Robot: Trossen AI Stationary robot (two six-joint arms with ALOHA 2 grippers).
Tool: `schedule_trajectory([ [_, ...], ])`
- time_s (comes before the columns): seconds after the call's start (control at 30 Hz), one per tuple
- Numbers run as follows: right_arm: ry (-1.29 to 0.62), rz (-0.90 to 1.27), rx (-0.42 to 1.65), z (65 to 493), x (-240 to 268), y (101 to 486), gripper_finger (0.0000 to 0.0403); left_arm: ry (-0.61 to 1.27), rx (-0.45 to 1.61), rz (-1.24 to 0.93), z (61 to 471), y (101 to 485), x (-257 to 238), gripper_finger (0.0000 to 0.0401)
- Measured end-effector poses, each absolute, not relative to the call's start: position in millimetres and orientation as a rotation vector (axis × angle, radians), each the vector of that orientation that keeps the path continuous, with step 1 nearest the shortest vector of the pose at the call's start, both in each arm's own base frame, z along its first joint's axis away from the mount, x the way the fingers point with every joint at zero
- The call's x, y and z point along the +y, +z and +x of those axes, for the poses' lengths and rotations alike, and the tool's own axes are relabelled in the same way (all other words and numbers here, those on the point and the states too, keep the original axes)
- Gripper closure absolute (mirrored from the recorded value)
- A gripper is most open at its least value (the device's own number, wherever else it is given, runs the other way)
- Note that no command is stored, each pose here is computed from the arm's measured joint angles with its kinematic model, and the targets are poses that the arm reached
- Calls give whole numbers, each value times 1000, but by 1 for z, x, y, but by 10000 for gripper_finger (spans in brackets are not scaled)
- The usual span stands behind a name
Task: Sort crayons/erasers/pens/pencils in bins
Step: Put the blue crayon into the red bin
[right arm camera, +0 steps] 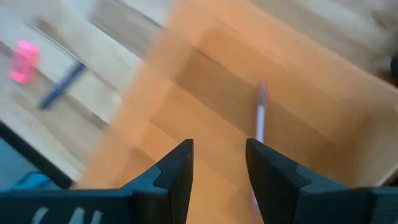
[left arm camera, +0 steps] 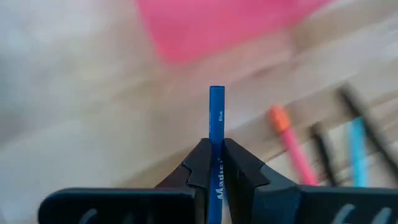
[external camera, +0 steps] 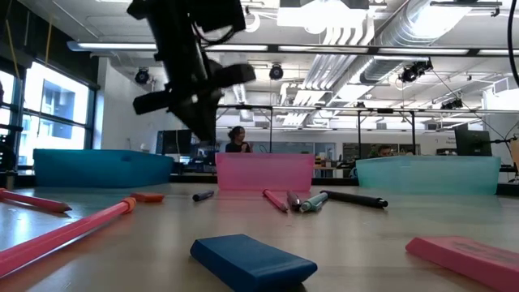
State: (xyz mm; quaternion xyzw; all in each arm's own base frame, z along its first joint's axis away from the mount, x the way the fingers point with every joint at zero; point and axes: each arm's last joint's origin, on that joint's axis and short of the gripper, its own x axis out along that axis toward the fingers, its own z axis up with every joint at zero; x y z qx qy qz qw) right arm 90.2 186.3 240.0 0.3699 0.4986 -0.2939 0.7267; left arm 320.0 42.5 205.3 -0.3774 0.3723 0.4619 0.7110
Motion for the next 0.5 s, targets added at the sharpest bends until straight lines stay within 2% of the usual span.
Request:
schedule_trajectory([
  [0.27, -668, 835, 946, 102, 181, 260, 264, 945, 642, -751, 323, 246, 88, 385],
  [0.5, -743, 862, 912, 119, 170, 261, 264, 877, 544, -716, 323, 256, 133, 385],
])
